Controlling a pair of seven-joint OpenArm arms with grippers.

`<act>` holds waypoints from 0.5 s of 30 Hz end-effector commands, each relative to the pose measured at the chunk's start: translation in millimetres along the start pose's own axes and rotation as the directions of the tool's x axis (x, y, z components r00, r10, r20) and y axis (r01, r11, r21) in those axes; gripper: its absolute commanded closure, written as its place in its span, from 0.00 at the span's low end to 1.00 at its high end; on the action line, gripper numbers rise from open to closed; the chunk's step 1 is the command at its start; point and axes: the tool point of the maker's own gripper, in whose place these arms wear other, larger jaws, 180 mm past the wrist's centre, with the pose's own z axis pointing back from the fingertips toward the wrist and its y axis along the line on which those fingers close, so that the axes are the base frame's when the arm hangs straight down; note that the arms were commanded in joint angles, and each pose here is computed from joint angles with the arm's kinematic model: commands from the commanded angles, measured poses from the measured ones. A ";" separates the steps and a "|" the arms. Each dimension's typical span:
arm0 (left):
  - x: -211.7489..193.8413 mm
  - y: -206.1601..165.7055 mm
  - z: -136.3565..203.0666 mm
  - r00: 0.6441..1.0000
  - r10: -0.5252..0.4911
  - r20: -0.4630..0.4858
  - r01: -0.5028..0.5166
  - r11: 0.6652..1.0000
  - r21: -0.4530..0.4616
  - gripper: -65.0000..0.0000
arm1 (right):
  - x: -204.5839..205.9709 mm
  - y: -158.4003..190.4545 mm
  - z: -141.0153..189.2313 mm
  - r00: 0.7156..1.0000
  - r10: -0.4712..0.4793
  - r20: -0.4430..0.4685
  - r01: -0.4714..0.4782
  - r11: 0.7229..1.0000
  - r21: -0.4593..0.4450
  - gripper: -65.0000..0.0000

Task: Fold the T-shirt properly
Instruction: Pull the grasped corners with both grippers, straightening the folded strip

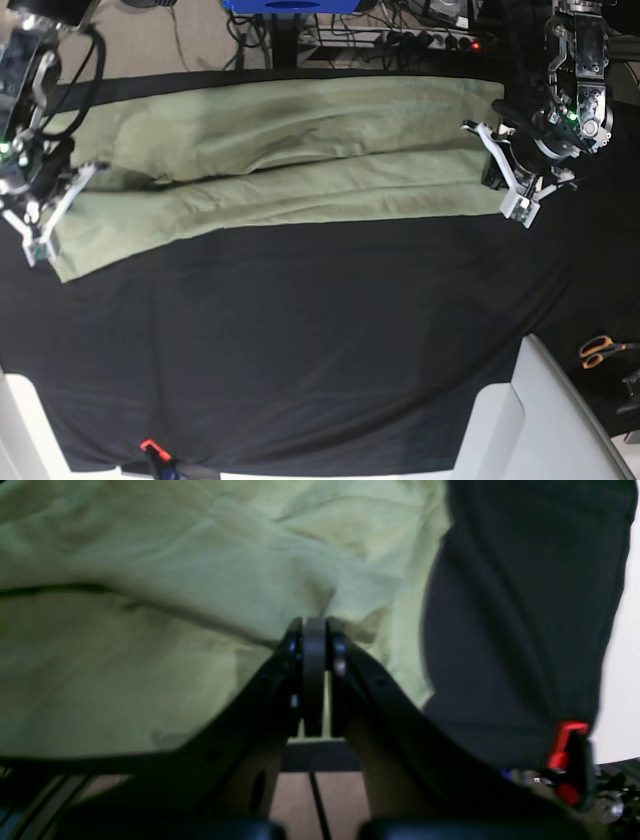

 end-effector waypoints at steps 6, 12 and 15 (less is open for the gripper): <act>-6.3 2.6 6.4 1.000 -0.017 -0.004 0.017 1.000 0.004 1.00 | -2.7 10.0 10.8 0.999 -0.006 0.031 0.006 1.000 0.006 1.00; -16.1 -2.9 7.4 1.000 -0.011 -0.023 0.011 1.000 -0.007 1.00 | -22.3 22.4 10.1 1.000 -0.020 -0.007 0.021 0.999 0.032 1.00; -21.6 -1.6 5.9 0.999 -0.008 -0.038 0.008 1.000 -0.005 1.00 | -29.3 24.3 10.3 1.000 -0.019 -0.020 0.020 0.999 0.035 1.00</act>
